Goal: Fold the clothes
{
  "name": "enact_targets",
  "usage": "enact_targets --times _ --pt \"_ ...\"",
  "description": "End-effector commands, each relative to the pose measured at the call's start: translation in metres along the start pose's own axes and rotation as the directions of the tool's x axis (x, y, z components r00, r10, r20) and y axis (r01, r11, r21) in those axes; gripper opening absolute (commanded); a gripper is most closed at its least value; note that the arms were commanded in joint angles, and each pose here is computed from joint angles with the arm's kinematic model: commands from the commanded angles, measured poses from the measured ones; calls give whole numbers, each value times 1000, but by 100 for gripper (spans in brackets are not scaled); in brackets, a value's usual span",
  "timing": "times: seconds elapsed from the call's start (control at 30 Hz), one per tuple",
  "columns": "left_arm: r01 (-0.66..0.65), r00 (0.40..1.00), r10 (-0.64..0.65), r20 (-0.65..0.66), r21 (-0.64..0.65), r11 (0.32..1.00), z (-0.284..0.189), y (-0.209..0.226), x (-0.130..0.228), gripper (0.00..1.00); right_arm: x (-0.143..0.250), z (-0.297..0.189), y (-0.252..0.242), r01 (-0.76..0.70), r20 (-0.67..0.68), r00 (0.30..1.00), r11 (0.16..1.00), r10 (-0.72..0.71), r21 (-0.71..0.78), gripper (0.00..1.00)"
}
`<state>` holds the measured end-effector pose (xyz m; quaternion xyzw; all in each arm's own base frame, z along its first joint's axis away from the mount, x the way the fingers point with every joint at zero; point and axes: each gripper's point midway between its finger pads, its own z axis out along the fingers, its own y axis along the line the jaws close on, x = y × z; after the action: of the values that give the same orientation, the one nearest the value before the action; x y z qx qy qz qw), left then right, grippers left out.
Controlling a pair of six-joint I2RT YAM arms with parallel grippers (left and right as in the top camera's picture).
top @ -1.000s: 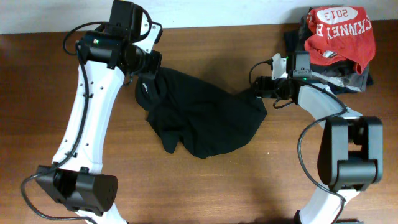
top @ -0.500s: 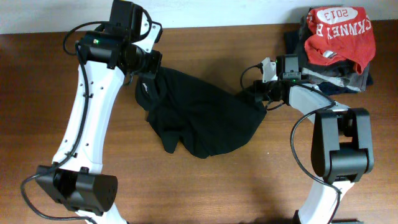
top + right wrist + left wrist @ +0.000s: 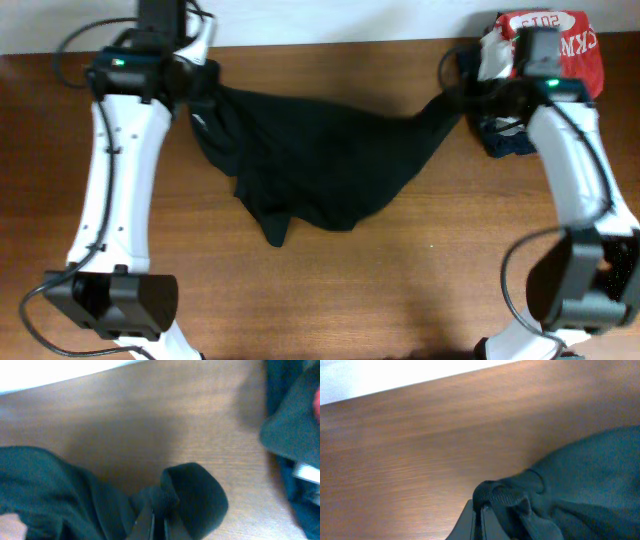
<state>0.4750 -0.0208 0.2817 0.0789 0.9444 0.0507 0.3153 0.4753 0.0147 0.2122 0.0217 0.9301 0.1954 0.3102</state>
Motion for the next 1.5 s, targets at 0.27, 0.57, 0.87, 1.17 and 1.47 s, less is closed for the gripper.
enact_targets --times 0.27,0.57,0.87,1.17,1.47 --pt "152 983 -134 126 -147 977 -33 90 -20 1 -26 -95 -10 -95 135 987 994 88 50 4" --pt "164 941 -119 318 -120 979 -114 88 -52 1 -26 -156 2 -93 236 969 993 74 70 4" --pt "104 866 -40 498 -102 989 -228 62 -47 1 -27 -238 36 -27 423 906 990 -35 141 4" --pt "58 820 -32 572 -28 998 -285 41 -27 1 0 -303 63 -20 530 843 979 -94 204 4" --pt "57 899 -51 434 -1 998 -264 34 7 1 42 -305 59 -76 449 893 969 -40 237 4"
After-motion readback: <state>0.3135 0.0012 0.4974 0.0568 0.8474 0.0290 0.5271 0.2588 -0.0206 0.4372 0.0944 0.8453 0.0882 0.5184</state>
